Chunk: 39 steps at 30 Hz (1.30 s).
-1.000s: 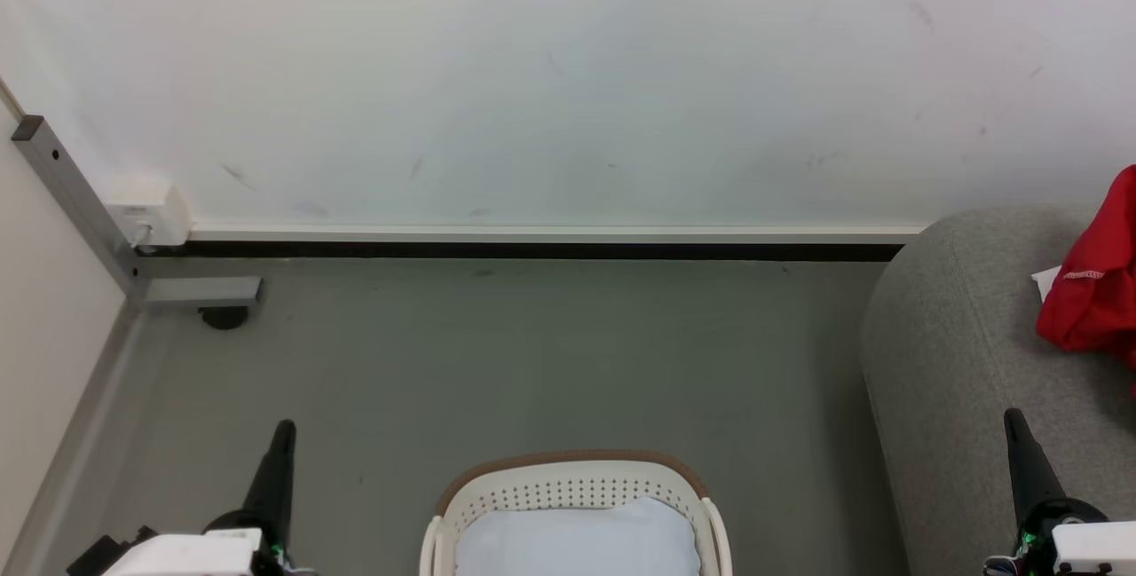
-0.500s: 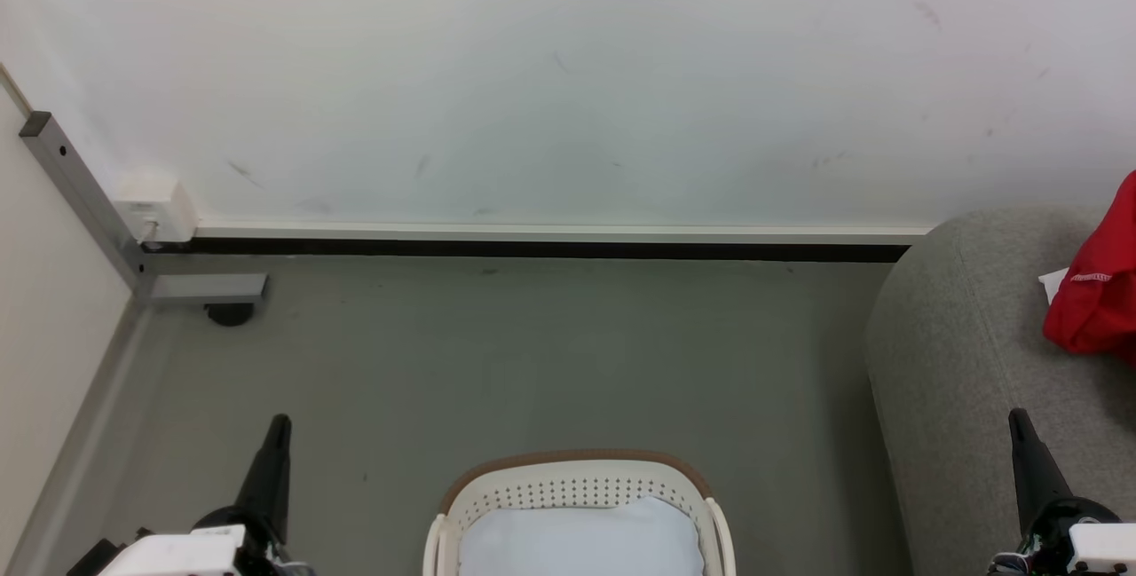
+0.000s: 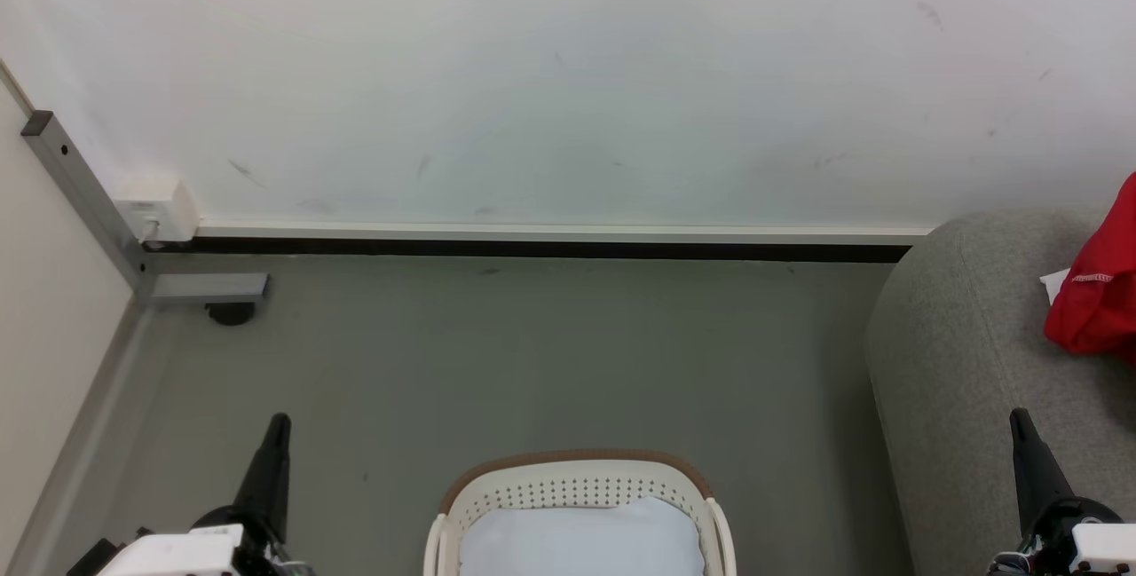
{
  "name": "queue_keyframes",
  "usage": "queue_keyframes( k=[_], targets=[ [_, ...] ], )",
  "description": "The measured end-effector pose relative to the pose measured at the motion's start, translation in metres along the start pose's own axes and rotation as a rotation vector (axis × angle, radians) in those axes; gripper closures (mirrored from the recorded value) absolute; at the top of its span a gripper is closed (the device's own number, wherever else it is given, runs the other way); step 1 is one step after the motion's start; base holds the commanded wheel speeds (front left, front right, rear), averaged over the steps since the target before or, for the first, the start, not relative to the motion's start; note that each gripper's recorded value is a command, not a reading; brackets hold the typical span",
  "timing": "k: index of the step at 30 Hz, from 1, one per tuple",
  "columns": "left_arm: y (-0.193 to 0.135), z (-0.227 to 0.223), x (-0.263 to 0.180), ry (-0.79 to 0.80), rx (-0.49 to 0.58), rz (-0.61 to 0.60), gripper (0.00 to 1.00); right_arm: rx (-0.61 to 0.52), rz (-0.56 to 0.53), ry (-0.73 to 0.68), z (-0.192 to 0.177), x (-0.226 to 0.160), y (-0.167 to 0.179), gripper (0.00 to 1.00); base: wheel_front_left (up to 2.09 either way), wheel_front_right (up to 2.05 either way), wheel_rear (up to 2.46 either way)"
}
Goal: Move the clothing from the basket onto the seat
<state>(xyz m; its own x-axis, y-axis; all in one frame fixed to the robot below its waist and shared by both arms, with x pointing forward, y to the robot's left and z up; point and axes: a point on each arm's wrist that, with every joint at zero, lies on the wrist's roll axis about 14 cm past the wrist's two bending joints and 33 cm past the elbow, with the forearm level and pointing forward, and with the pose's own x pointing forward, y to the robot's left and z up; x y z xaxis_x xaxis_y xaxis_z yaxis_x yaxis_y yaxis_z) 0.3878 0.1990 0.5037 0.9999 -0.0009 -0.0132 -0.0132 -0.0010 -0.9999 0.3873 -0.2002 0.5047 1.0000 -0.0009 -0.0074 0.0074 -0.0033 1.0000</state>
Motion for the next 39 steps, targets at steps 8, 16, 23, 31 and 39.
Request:
queue_keyframes(
  k=[8, 16, 23, 31, 39],
  targets=[
    [-0.0001, 0.0000, 0.0000, 0.000, 0.000, 0.000, 1.00, 0.001, 0.000, 0.000, 0.0001, 0.0000, -0.0001, 1.00, 0.00, 0.00, 0.00],
    [-0.0001, 0.0000, 0.0000, 0.000, 0.000, 0.000, 1.00, 0.001, 0.000, -0.001, 0.0002, 0.0000, 0.0000, 1.00, 0.00, 0.00, 0.00],
    [-0.0001, 0.0000, 0.0001, 0.000, 0.000, 0.000, 1.00, 0.001, 0.000, -0.001, 0.0003, 0.0000, 0.0000, 1.00, 0.00, 0.00, 0.00],
    [-0.0001, 0.0000, 0.0001, 0.000, 0.000, 0.000, 1.00, 0.002, 0.000, 0.001, -0.0001, 0.0000, 0.0000, 1.00, 0.00, 0.00, 0.00],
    [-0.0001, 0.0000, 0.0001, 0.000, 0.000, 0.000, 1.00, 0.002, 0.000, 0.001, -0.0001, 0.0000, 0.0000, 1.00, 0.00, 0.00, 0.00]
  ],
)
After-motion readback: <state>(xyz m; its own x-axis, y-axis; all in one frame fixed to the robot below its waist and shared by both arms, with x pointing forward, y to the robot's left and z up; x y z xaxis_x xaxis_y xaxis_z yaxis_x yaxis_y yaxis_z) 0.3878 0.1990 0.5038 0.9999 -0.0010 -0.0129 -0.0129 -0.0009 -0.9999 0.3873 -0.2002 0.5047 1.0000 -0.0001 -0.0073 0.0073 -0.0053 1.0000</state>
